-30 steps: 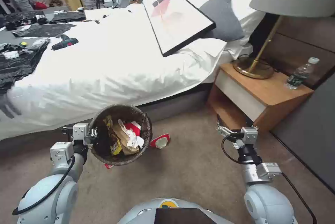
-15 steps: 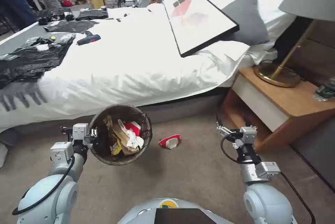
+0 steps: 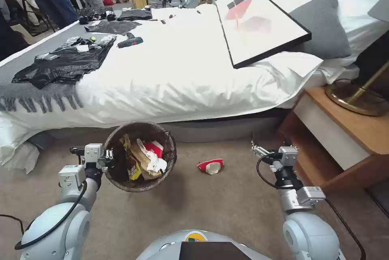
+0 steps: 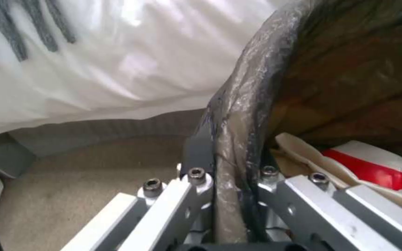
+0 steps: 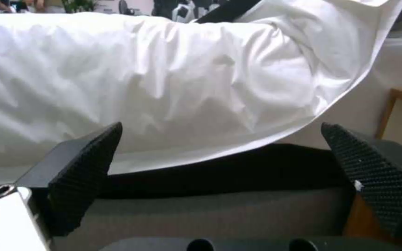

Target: Pick up the trash bin, then pick up the garbage from the floor and place it into the trash bin.

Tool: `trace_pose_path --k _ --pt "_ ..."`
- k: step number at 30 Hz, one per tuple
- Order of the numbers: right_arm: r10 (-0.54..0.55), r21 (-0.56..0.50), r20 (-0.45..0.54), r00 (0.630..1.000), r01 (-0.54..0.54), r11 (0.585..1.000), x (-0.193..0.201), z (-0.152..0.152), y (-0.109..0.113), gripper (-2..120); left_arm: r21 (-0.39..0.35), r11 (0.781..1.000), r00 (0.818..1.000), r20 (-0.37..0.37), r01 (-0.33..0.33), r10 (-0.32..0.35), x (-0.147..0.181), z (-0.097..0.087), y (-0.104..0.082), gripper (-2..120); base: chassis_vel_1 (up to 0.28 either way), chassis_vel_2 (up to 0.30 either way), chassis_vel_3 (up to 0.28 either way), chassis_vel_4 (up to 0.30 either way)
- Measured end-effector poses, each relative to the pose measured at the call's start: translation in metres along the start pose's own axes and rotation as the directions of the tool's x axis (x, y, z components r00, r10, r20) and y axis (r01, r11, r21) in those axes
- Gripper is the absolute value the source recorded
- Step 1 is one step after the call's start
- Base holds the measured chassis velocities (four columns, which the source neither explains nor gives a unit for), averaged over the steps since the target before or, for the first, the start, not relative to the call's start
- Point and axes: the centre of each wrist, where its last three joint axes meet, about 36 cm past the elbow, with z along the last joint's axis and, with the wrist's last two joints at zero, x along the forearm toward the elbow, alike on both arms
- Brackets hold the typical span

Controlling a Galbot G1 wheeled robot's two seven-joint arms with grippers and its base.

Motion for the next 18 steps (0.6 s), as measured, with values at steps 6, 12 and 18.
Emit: trace_pose_path --k 6,12,18 --pt "-0.010 -0.007 -0.016 1.000 0.010 1.000 0.000 0.000 0.001 100 0.000 1.000 1.000 0.002 -0.002 0.002 0.000 0.000 0.000 3 0.000 0.000 0.000 0.000" --pt "-0.047 -0.005 -0.052 0.998 0.047 0.999 -0.004 -0.002 -0.001 100 -0.001 1.000 1.000 0.005 -0.003 0.003 0.001 -0.001 -0.001 3 0.000 0.000 0.000 0.000" --pt "-0.121 0.002 -0.090 0.989 0.122 0.993 -0.015 -0.004 -0.006 100 -0.002 1.000 1.000 0.007 -0.001 0.001 0.003 -0.002 -0.001 3 0.000 0.000 0.000 0.000"
